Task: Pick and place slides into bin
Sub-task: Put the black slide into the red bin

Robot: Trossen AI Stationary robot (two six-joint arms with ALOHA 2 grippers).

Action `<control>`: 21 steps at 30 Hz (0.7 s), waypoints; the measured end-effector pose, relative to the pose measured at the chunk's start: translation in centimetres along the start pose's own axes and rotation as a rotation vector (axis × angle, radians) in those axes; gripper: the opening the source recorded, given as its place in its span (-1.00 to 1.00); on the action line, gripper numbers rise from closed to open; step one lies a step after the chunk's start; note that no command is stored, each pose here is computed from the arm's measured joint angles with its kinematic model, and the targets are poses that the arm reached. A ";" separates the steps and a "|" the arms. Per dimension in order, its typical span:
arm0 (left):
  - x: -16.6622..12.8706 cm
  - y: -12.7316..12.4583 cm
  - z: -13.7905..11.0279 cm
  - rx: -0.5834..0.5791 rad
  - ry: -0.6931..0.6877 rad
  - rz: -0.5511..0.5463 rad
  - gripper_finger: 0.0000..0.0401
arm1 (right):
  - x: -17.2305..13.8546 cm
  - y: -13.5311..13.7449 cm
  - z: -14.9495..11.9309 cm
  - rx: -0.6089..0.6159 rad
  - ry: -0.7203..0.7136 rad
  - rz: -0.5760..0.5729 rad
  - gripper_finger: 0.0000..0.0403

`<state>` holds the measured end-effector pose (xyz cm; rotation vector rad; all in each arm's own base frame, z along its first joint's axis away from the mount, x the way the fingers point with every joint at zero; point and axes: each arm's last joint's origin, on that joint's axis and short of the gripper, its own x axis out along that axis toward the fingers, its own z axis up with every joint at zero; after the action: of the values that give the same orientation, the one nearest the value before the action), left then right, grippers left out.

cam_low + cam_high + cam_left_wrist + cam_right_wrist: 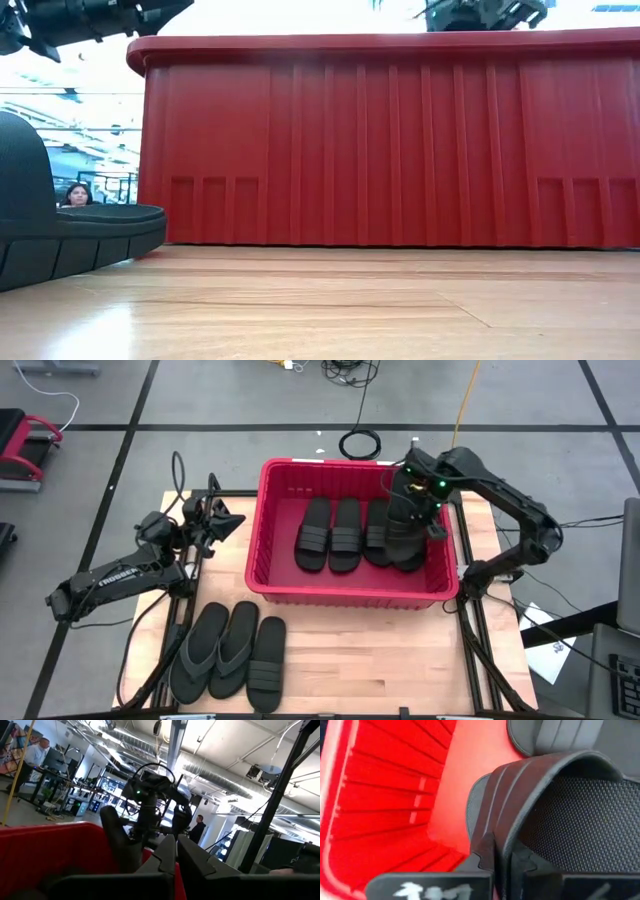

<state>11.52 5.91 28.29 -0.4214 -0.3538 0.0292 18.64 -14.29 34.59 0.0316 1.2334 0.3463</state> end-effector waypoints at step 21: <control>0.0 0.0 -0.1 0.023 0.006 0.003 -0.95 | 5.4 -3.3 -4.2 0.159 0.105 0.164 -1.00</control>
<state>11.54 5.92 28.22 -0.3993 -0.3462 0.0352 17.07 -16.64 27.52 0.2547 1.3645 0.3951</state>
